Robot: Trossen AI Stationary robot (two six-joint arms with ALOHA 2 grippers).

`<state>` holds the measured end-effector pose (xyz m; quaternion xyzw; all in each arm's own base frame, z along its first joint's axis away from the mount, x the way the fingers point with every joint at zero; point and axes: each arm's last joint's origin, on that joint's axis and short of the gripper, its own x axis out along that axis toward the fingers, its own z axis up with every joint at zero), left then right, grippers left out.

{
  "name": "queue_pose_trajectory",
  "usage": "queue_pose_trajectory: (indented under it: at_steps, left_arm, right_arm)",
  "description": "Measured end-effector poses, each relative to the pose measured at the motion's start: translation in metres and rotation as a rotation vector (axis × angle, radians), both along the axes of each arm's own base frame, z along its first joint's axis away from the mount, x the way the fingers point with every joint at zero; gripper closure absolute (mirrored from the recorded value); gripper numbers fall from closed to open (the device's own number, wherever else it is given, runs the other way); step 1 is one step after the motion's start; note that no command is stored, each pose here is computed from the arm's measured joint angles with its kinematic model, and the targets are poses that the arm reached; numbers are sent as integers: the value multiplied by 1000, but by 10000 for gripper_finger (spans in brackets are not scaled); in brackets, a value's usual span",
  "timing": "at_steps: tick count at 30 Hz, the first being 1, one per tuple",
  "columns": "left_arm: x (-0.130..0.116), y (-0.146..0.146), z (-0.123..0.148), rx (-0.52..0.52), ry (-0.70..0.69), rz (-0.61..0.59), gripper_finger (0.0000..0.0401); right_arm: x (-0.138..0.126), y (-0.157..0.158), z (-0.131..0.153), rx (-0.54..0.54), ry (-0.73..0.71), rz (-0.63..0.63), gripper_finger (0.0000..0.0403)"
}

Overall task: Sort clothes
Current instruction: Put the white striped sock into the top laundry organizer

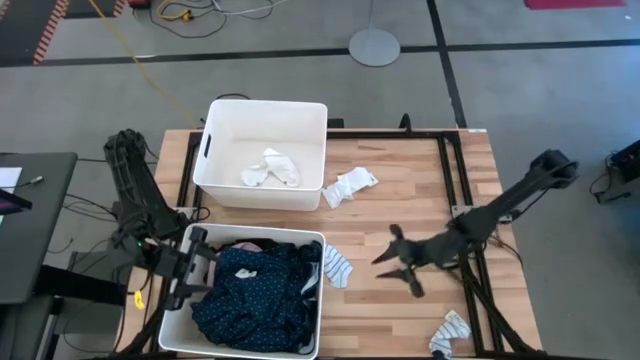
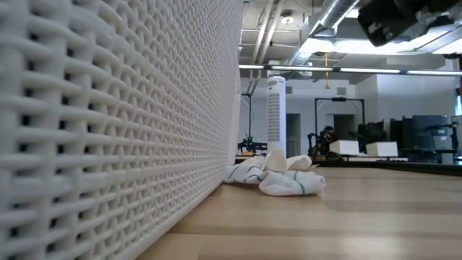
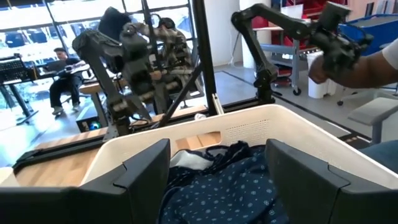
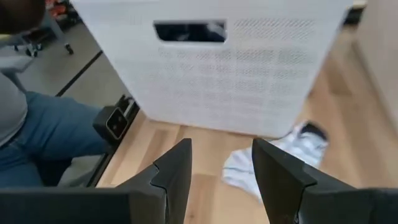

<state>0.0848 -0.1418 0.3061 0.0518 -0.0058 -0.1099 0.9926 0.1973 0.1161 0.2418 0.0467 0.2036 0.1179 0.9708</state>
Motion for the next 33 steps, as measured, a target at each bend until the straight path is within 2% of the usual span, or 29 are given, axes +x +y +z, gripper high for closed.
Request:
queue_pose_trajectory:
  at_steps: [3, 8, 16, 21, 27, 33]
  left_arm:
    - [2, -4, 0, 2, -9, 1, 142]
    - [4, -10, 0, -7, -21, 1, 142]
    - [6, -15, -4, 6, -12, 1, 142]
    - [8, -19, -7, 20, -7, 1, 142]
    - [9, -21, -7, 17, -12, 0, 142]
    - [9, -21, -6, 10, -16, 1, 142]
  right_arm:
    - [12, 16, -15, 17, 58, 8, 219]
    - [8, 44, -30, 112, 323, 8, 219]
    - [-40, 87, -12, 303, 651, -47, 219]
    - [-70, 109, -24, 394, 809, -147, 219]
    - [-93, 129, -43, 436, 917, -236, 219]
    - [-99, 146, -56, 471, 943, -222, 219]
